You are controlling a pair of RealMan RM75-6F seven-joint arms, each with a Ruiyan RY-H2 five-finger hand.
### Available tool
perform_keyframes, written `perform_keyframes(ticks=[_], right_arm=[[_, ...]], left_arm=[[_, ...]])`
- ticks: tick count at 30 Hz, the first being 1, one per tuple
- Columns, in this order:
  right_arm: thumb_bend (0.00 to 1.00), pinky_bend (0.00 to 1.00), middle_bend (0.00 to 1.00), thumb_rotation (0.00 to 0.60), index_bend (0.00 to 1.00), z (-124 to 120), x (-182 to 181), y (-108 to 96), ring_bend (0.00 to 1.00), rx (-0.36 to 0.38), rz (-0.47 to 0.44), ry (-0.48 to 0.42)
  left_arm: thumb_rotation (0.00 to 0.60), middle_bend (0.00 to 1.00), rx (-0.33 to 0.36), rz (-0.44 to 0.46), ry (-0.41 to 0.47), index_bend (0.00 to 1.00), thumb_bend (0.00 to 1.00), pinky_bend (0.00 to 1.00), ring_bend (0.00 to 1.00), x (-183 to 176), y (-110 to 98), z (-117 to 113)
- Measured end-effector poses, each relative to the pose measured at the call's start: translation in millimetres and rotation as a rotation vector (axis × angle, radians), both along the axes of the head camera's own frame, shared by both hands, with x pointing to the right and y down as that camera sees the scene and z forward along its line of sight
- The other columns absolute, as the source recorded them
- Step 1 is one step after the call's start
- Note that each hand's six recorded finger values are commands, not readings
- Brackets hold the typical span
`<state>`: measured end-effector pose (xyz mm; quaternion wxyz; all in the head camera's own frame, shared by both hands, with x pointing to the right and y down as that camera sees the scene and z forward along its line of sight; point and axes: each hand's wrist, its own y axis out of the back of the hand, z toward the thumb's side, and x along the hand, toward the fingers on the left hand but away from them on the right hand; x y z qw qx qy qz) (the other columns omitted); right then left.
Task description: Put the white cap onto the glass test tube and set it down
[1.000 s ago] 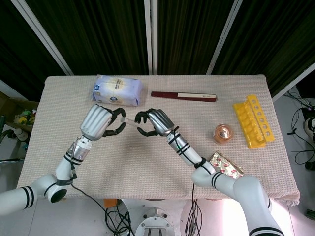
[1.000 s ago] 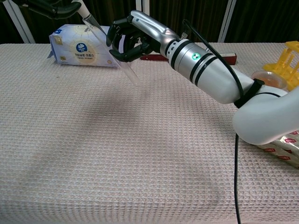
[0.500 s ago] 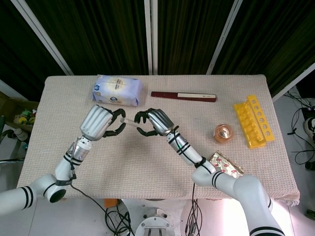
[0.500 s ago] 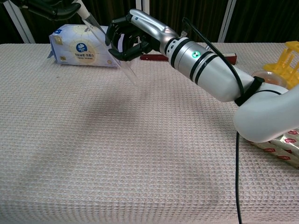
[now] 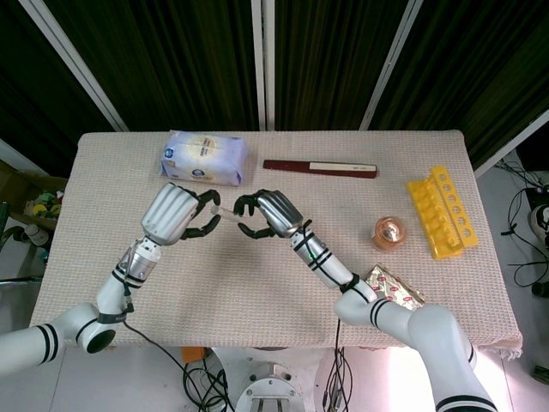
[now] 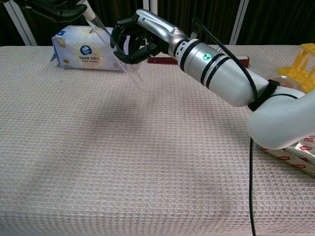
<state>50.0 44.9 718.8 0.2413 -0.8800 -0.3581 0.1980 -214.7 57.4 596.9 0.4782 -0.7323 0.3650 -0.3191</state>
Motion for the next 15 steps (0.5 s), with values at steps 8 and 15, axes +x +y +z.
perform_keyframes(ticks=[8, 15], right_arm=[[0.63, 0.45, 0.68, 0.6, 0.82, -1.6, 0.4, 0.0, 0.53, -0.005, -0.005, -0.009], [0.63, 0.44, 0.68, 0.6, 0.82, -1.8, 1.8, -0.4, 0.53, -0.007, -0.002, -0.014]], left_arm=[[0.474, 0.93, -0.02, -0.01, 0.02, 0.63, 0.49, 1.0, 0.88, 0.8, 0.8, 2.4], [0.477, 0.93, -0.037, -0.016, 0.038, 0.63, 0.48, 1.0, 0.88, 1.6, 0.4, 4.9]])
